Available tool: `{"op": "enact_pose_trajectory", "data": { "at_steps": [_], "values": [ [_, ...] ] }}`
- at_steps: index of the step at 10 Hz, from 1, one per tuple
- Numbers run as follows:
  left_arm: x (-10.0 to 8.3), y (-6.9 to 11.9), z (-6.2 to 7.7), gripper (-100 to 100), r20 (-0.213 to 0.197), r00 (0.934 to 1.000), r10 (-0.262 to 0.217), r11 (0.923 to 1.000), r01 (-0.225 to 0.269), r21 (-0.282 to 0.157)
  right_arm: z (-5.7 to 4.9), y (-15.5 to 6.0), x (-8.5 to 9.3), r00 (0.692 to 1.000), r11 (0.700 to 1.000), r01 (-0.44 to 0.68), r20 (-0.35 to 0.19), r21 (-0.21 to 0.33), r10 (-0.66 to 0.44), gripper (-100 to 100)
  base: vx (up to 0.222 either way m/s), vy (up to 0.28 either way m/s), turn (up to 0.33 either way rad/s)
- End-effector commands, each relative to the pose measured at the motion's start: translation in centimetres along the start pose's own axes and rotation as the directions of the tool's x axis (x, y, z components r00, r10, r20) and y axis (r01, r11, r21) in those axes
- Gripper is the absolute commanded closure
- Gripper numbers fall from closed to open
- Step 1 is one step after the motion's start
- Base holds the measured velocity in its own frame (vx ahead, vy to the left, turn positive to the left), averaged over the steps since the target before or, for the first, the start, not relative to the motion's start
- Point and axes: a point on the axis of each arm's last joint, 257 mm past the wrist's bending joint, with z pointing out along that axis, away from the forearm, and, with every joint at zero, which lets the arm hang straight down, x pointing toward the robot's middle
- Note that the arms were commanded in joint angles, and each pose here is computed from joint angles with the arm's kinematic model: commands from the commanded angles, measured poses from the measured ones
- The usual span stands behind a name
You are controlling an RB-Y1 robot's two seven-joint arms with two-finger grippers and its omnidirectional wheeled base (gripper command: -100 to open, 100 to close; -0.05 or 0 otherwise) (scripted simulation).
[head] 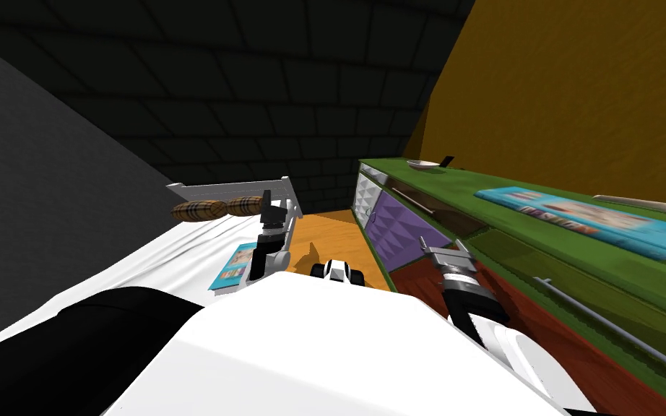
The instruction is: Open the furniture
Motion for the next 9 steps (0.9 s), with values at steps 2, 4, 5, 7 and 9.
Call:
{"op": "enact_pose_trajectory", "data": {
  "at_steps": [2,4,5,7,9],
  "values": [
    [0.0,0.0,0.0,0,0.0,1.0,0.0,1.0,0.0,0.0,-0.7,-2.9,2.9,0.976,0.978,0.203,-0.088,0.055,-0.198,-100,0.062,0.024,0.075],
    [0.0,0.0,0.0,0,0.0,1.0,0.0,1.0,0.0,0.0,-1.2,-4.4,3.9,0.948,0.951,0.3,-0.129,0.071,-0.29,-100,0.059,0.026,0.072],
    [0.0,0.0,0.0,0,0.0,1.0,0.0,1.0,0.0,0.0,-1.2,-4.4,3.9,0.944,0.947,0.313,-0.129,0.069,-0.302,-100,0.064,0.026,0.05],
    [0.0,0.0,0.0,0,0.0,1.0,0.0,1.0,0.0,0.0,-1.7,-5.8,4.8,0.907,0.912,0.403,-0.168,0.079,-0.386,-100,0.057,0.021,0.079],
    [0.0,0.0,0.0,0,0.0,1.0,0.0,1.0,0.0,0.0,-2.1,-7.3,5.5,0.862,0.869,0.487,-0.205,0.084,-0.463,-100,0.052,0.016,0.071]
  ]
}}
